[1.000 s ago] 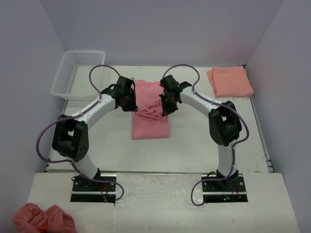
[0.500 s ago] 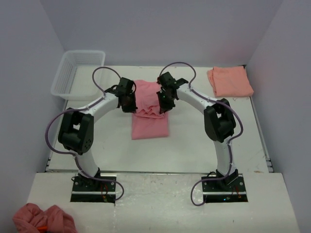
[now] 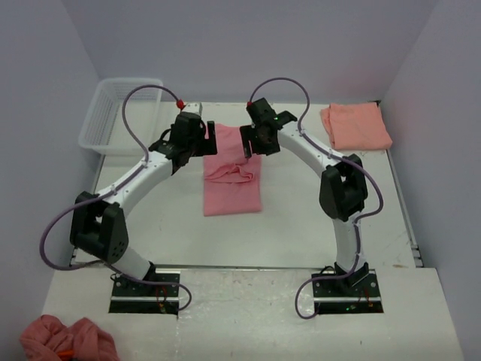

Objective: Fold and stack the t-shirts
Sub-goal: Fold the folded rectangular tshirt in 1/3 of the way

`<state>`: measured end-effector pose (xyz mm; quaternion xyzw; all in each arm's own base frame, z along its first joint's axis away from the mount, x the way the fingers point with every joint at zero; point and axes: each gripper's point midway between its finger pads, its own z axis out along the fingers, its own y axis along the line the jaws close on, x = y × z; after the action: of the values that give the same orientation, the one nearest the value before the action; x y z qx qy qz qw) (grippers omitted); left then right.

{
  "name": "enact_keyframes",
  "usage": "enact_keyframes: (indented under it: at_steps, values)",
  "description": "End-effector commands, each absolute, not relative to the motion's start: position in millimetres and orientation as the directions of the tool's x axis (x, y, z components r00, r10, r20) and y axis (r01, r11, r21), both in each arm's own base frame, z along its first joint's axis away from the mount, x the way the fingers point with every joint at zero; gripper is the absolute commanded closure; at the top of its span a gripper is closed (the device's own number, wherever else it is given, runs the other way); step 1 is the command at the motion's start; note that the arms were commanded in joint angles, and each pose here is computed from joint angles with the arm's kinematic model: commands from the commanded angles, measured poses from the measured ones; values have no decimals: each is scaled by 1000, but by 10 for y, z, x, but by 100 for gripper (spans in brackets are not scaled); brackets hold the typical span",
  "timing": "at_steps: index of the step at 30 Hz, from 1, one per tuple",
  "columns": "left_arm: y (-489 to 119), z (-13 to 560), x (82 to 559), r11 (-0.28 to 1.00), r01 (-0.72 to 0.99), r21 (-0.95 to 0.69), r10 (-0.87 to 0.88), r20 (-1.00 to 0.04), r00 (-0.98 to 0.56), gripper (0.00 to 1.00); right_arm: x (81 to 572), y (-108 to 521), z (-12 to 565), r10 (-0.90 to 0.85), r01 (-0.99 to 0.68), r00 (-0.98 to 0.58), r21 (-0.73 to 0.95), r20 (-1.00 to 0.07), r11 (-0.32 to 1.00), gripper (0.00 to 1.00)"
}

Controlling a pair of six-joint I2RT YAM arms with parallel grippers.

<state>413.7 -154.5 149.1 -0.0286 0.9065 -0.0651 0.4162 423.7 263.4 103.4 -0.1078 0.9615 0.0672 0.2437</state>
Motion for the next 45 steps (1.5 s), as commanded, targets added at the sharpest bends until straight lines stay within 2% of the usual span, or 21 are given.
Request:
enact_keyframes:
  at_steps: [1, 2, 3, 4, 5, 6, 9, 12, 16, 18, 25, 32, 35, 40, 41, 43, 45]
  values:
    - [-1698, 2126, 4098, 984, 81, -162, -99, -855, -510, 14, 4074, 2516, 1560, -144, -237, -828, 106, -542, 966, 28]
    - [-1812, 2077, 3974, 971, 125, -202, -100, -824, -557, 26, 3966, 2515, 1658, -133, -248, -823, 138, -553, 959, 31]
    - [-1886, 2034, 3909, 964, 152, -219, -93, -809, -580, 40, 3928, 2546, 1667, -121, -254, -814, 161, -568, 954, 39]
    - [-2016, 1994, 3804, 954, 191, -232, -73, -797, -600, 61, 3720, 2507, 1407, -122, -244, -850, 177, -512, 954, 61]
    - [-2083, 1870, 3693, 947, 199, -253, -71, -767, -638, 100, 3641, 2523, 1351, -112, -245, -856, 205, -505, 948, 97]
    - [-2153, 1800, 3622, 938, 214, -271, -65, -748, -661, 100, 3601, 2616, 1399, -97, -265, -847, 257, -523, 929, 100]
    - [-2335, 1456, 3381, 911, 226, -345, -61, -654, -754, 100, 3279, 2725, 953, -149, -281, -896, 272, -418, 920, 100]
    - [-2322, 1086, 3233, 924, 171, -342, -61, -573, -817, 100, 3181, 2930, 846, -173, -313, -899, 313, -403, 897, 100]
    - [-2183, 902, 3145, 949, 86, -303, -101, -550, -829, 100, 3183, 3121, 796, -197, -336, -901, 334, -386, 881, 100]
    - [-2110, 969, 3153, 955, 69, -290, -117, -577, -808, 100, 3215, 3165, 744, -205, -337, -906, 336, -371, 880, 100]
    - [-1952, 1459, 3192, 961, 72, -267, -133, -675, -725, 100, 3543, 3345, 511, -214, -334, -907, 310, -362, 890, 100]
    - [-1864, 1747, 3022, 952, 90, -293, -148, -697, -702, 100, 3907, 3378, 383, -201, -314, -909, 285, -364, 905, 100]
    - [-1828, 1838, 2941, 945, 102, -310, -158, -709, -687, 100, 4103, 3376, 395, -200, -321, -895, 262, -400, 910, 100]
    - [-1783, 1747, 2798, 941, 101, -322, -160, -690, -706, 100, 4582, 3320, 591, -145, -298, -878, 282, -456, 912, 100]
    - [-1781, 1720, 2783, 941, 100, -322, -158, -685, -711, 100, 4738, 3326, 782, -131, -305, -860, 290, -494, 907, 100]
    - [-1763, 1630, 2732, 943, 100, -317, -148, -672, -725, 100, 4954, 3218, 774, -100, -278, -866, 307, -489, 910, 100]
    - [-1743, 1547, 2698, 947, 100, -304, -135, -662, -737, 100, 5137, 3156, 1182, -66, -288, -833, 329, -549, 900, 100]
